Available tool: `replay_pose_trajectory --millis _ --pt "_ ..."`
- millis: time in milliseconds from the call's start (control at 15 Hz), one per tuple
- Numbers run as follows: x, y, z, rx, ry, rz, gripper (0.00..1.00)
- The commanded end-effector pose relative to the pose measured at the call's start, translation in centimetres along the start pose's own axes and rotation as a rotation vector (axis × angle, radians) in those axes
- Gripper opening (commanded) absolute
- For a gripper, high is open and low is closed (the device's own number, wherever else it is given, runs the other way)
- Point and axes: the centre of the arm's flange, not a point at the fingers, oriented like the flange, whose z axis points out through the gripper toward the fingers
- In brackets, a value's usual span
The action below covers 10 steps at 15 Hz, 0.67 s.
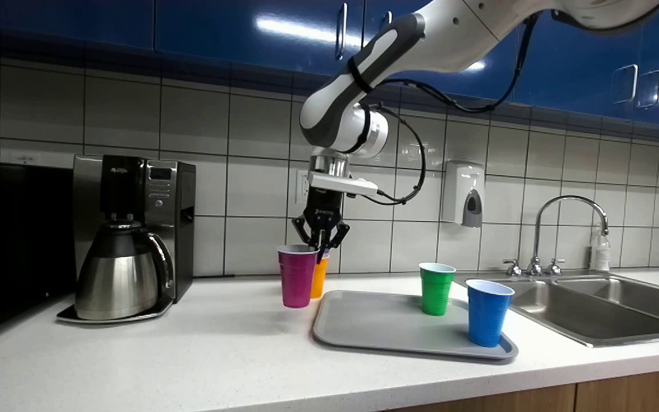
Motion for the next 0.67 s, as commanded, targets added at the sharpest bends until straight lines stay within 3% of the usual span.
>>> replay_pose_trajectory --millis 0,600 --pt "-1.2 1.9 -1.6 -0.016 -0.026 -0.036 0.02" --pt "-1.7 6.2 -1.4 -0.053 -0.057 -0.047 0.02"
